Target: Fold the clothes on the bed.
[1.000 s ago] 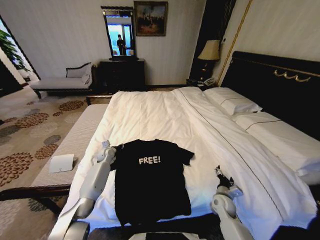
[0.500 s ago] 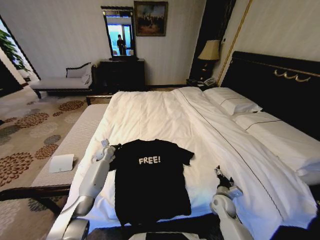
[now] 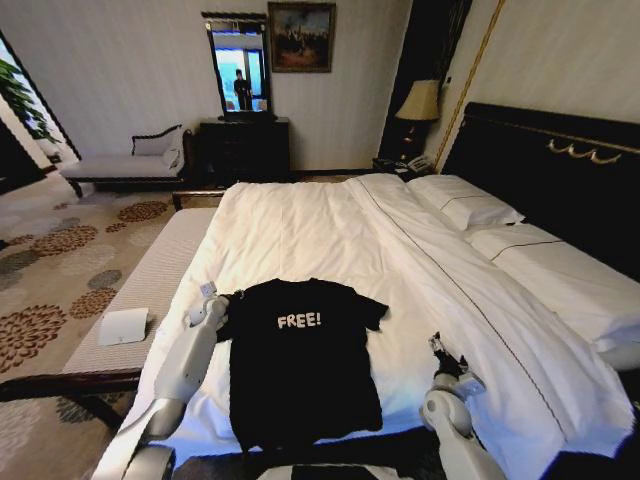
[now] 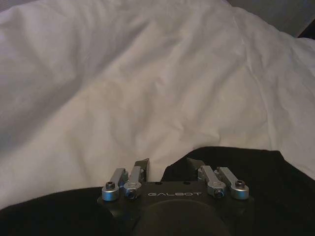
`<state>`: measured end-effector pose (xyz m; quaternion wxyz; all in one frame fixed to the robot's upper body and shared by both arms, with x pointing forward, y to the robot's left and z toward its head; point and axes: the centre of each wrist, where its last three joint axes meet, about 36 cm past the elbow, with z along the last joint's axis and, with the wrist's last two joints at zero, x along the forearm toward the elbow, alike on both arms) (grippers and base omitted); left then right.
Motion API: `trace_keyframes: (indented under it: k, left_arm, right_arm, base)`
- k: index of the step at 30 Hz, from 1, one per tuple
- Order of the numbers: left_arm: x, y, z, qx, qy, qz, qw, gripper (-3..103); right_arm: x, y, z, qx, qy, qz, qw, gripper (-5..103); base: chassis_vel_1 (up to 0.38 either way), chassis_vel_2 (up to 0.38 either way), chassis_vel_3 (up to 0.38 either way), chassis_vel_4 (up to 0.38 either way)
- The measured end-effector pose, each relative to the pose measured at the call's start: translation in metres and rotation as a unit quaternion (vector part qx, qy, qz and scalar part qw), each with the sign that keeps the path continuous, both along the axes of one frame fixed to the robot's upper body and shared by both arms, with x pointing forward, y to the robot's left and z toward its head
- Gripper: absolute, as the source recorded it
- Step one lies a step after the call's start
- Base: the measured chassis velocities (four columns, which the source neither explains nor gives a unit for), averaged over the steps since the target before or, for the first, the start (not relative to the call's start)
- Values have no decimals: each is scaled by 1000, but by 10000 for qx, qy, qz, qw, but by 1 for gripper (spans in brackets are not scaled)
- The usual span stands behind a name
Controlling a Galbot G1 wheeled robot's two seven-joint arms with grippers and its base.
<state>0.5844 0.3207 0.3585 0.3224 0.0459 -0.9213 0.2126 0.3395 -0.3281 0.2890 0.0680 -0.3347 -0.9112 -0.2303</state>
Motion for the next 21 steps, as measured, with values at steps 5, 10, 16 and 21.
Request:
trace_keyframes:
  k: [5,10,16,21]
  left_arm:
    - [-1,-1,-2,-18,7,-20,10000,41]
    - [2,-2,-2,-46,-6,-27,10000,19]
    - [5,-3,-3,-72,-20,-23,10000,2]
    - [9,-3,-2,-99,-49,-33,9999,0]
  right_arm:
    - [0,0,-1,-1,16,-10,10000,100]
    - [0,0,-3,-6,59,-31,10000,100]
    - [0,-1,-6,-23,104,-53,9999,100]
    - [1,-2,-7,-24,114,-59,9999,100]
  base:
    - [0,0,0,0]
    - [0,0,0,0]
    - [0,0,0,0]
    - [0,0,0,0]
